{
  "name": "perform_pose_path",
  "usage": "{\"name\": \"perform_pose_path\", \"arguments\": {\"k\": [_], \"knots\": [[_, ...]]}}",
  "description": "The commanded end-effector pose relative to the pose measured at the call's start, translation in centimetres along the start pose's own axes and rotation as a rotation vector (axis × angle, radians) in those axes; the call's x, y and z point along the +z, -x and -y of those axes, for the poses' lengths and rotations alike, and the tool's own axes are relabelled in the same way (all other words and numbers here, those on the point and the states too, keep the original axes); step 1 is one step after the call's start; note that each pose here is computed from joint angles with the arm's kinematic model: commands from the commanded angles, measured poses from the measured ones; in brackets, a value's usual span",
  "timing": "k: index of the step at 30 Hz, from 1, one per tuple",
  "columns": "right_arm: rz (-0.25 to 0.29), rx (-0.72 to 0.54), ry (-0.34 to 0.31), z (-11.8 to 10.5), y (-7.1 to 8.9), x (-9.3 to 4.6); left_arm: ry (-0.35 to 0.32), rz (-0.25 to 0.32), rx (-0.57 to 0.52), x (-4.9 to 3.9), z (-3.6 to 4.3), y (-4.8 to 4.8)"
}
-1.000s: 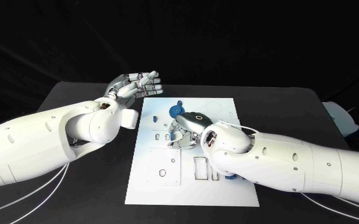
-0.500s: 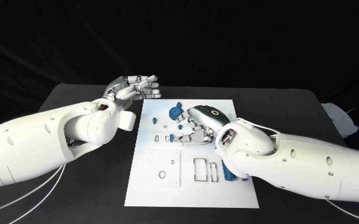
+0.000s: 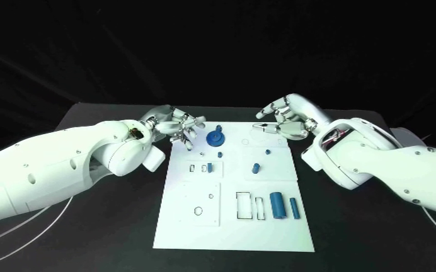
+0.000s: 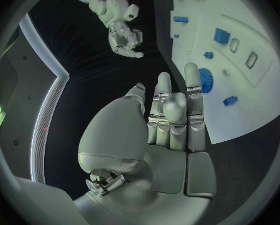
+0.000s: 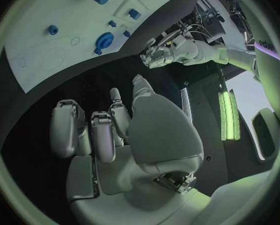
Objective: Assemble the parts on the task board
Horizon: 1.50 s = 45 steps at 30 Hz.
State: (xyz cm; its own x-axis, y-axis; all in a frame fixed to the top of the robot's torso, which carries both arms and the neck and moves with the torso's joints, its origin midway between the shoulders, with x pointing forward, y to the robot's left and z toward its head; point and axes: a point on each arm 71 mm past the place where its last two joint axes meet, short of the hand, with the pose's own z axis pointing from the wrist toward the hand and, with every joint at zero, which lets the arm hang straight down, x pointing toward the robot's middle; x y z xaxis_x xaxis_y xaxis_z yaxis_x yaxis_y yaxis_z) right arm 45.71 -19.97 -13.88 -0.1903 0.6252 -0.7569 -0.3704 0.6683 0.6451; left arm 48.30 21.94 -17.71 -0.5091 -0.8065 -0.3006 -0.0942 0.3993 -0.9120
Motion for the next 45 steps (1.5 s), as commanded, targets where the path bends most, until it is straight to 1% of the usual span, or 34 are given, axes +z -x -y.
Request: {"name": "perform_pose_path", "arguments": {"k": [1, 4, 9, 12, 15, 17, 22, 25, 30, 37, 45], "knots": [[0.002, 0.116, -0.035, 0.7, 0.7, -0.3, 0.207, -0.075, 0.316, 0.32, -1.21, -0.80], [0.012, 0.114, -0.060, 1.4, 1.4, -0.5, 0.287, -0.093, 0.450, 0.78, -1.38, -1.48], [0.018, 0.106, -0.085, 2.0, 1.9, -0.7, 0.381, -0.108, 0.604, 1.51, -1.43, -2.35], [0.018, 0.098, -0.095, 2.2, 2.0, -0.8, 0.408, -0.110, 0.681, 2.04, -1.29, -2.72], [0.019, 0.090, -0.101, 2.3, 2.1, -0.8, 0.419, -0.113, 0.718, 2.42, -1.11, -3.02], [0.020, 0.084, -0.106, 2.4, 2.2, -0.8, 0.427, -0.127, 0.743, 2.69, -0.97, -3.32], [0.022, 0.071, -0.111, 2.5, 2.3, -0.9, 0.439, -0.161, 0.773, 3.11, -0.72, -3.93], [0.023, 0.069, -0.113, 2.6, 2.3, -0.9, 0.438, -0.164, 0.775, 3.19, -0.61, -4.05], [0.026, 0.062, -0.119, 2.7, 2.4, -0.9, 0.431, -0.164, 0.752, 3.34, -0.19, -4.31], [0.029, 0.058, -0.125, 2.9, 2.5, -0.8, 0.428, -0.165, 0.714, 3.28, 0.07, -4.32], [0.028, 0.051, -0.131, 3.0, 2.5, -0.8, 0.426, -0.169, 0.705, 3.27, 0.21, -4.40]]}}
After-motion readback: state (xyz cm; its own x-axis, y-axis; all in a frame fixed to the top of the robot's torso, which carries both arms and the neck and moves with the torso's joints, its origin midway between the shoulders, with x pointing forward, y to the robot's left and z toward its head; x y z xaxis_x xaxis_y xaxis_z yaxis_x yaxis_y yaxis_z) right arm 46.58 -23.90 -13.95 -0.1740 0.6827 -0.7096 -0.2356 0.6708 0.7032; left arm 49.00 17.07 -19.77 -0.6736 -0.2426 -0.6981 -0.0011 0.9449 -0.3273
